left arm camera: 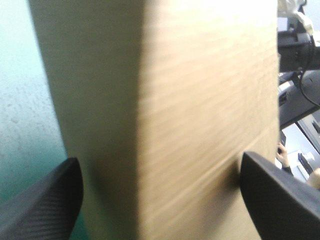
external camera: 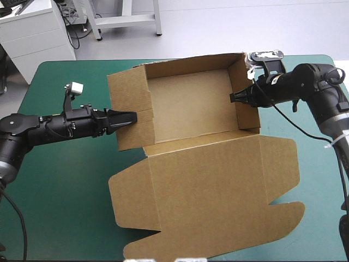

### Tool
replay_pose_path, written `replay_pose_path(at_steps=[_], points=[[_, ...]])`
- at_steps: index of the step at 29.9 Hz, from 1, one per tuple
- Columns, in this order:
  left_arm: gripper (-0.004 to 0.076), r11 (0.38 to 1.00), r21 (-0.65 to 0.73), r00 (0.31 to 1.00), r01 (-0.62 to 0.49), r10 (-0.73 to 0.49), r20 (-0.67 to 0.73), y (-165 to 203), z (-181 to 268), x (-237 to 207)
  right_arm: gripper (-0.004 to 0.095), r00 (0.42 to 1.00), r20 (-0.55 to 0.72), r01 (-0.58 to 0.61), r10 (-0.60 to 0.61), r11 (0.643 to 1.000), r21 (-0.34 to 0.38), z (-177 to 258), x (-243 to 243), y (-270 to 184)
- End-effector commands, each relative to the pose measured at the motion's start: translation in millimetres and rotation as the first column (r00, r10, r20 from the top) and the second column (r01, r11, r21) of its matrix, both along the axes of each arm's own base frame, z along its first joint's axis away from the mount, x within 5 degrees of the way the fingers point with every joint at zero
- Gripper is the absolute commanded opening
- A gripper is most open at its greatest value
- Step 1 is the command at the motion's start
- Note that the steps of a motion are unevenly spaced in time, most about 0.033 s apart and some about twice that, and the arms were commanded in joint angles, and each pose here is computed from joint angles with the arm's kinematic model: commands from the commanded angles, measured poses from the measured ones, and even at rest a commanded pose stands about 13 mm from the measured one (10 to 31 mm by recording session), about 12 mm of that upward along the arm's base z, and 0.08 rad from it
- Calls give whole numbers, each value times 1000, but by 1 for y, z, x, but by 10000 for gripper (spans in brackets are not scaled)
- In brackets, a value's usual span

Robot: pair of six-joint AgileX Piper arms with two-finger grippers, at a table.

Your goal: Fold the box

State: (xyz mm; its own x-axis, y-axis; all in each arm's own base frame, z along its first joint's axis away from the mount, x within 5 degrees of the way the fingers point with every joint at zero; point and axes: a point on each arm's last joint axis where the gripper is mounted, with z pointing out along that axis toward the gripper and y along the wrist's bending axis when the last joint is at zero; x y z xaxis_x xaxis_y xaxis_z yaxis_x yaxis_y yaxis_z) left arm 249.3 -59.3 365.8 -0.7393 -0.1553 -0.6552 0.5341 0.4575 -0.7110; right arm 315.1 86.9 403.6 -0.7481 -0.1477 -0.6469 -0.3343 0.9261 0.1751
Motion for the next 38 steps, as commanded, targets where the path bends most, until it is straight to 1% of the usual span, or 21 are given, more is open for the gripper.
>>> replay_pose_path(at_steps=[1, 4, 9, 11, 13, 15, 19, 23, 27, 31, 35, 38], points=[[599, 988, -89, 989, 129, -122, 80, -21, 31, -16, -16, 996, 93, 9, -15, 998, 64, 24, -9, 0], [596, 991, -91, 992, 103, -95, 88, -31, 34, -14, -16, 996, 93, 9, -15, 998, 64, 24, -10, 0], [596, 991, -108, 993, 80, -70, 93, -34, 36, -12, -15, 995, 100, 4, -11, 998, 65, 28, -14, 0], [596, 991, -111, 993, 74, -63, 96, -34, 36, -11, -11, 993, 116, 1, -7, 999, 53, 31, -18, 3], [596, 991, -115, 993, 68, -56, 101, -34, 38, -11, -2, 991, 132, 13, -16, 1000, 25, 33, -22, 8], [596, 994, -89, 994, 64, -55, 91, -33, 38, -10, -2, 988, 150, 28, -26, 999, -14, 35, -26, 14], [596, 1000, -5, 1000, -18, 18, 24, -29, 40, -6, -2, 984, 173, 52, -39, 996, -72, 35, -31, 27], [596, 992, 107, 998, -63, 62, 15, -31, 53, -9, -2, 979, 201, 65, -45, 994, -92, 36, -36, 41], [596, 961, 231, 988, -151, 151, 16, -39, 56, -10, -2, 975, 218, 60, -43, 995, -74, 38, -41, 53], [596, 912, 344, 971, -224, 238, 1, -52, 43, -11, -2, 973, 226, 57, -44, 997, -52, 40, -45, 61], [596, 877, 367, 944, -311, 329, 16, -62, 37, -10, -3, 973, 224, 57, -47, 998, -39, 41, -46, 62], [596, 864, 363, 930, -350, 365, 27, -68, 37, -11, -2, 974, 219, 69, -62, 997, -23, 42, -46, 61]])
